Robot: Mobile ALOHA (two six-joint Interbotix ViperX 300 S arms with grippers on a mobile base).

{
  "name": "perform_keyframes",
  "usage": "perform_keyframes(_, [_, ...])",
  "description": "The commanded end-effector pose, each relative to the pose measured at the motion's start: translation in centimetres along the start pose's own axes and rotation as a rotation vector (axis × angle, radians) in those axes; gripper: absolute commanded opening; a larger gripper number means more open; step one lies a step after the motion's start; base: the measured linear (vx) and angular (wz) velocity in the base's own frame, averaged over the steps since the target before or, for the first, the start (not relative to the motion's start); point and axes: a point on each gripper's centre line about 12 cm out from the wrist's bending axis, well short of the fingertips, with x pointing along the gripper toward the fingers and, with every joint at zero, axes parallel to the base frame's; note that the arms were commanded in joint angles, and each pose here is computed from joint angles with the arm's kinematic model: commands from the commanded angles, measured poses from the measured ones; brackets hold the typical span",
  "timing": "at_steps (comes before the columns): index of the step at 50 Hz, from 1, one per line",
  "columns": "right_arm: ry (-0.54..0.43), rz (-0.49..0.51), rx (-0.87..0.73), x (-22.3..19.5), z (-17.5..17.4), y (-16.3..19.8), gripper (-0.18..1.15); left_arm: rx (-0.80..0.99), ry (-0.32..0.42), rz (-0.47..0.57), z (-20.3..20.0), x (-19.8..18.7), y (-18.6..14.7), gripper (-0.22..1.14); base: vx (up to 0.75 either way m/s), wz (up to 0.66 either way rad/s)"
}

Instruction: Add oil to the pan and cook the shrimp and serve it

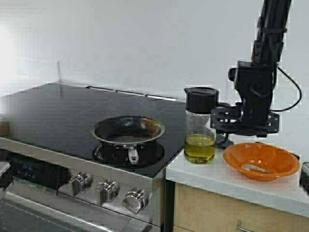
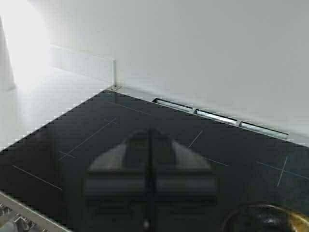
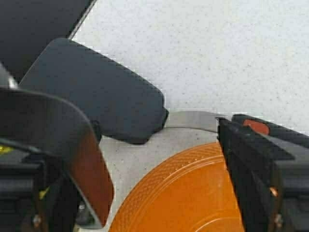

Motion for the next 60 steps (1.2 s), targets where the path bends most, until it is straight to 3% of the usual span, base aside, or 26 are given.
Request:
perform_keyframes(1, [-0.031, 0.006, 0.018, 0.2, 1.1, 0.5, 1.00, -0.002, -0.006, -0.002, 0.3, 0.2, 0.0, 0.03, 0.00, 0.00])
perform_keyframes(7, [-0.033, -0.011, 0.032, 0.3, 1.2, 0.3, 0.83, -0.003, -0.006, -0.001, 0.3, 0.2, 0.0, 0.03, 0.00, 0.00])
perform_keyframes(18, [-0.032, -0.036, 0.077, 1.1, 1.6, 0.6, 0.14, -0.002, -0.006, -0.002, 0.3, 0.2, 0.0, 0.03, 0.00, 0.00])
perform_keyframes(22, [-0.042, -0.032, 0.085, 1.4, 1.9, 0.9, -0.02, -0.002, -0.005, -0.002, 0.2, 0.2, 0.0, 0.03, 0.00, 0.00])
perform_keyframes(30, [-0.070, -0.020, 0.101, 1.4, 3.3, 1.4, 0.08, -0.002, -0.008, -0.002, 0.2, 0.1, 0.0, 0.03, 0.00, 0.00])
perform_keyframes(47, [-0.105, -0.013, 0.124, 0.5, 8.8, 2.5, 0.08, -0.002, -0.006, -0.002, 0.2, 0.1, 0.0, 0.03, 0.00, 0.00])
perform_keyframes(60, [-0.116, -0.029, -0.120, 0.5, 13.3, 5.8, 0.08, -0.002, -0.006, -0.002, 0.2, 0.1, 0.0, 0.03, 0.00, 0.00])
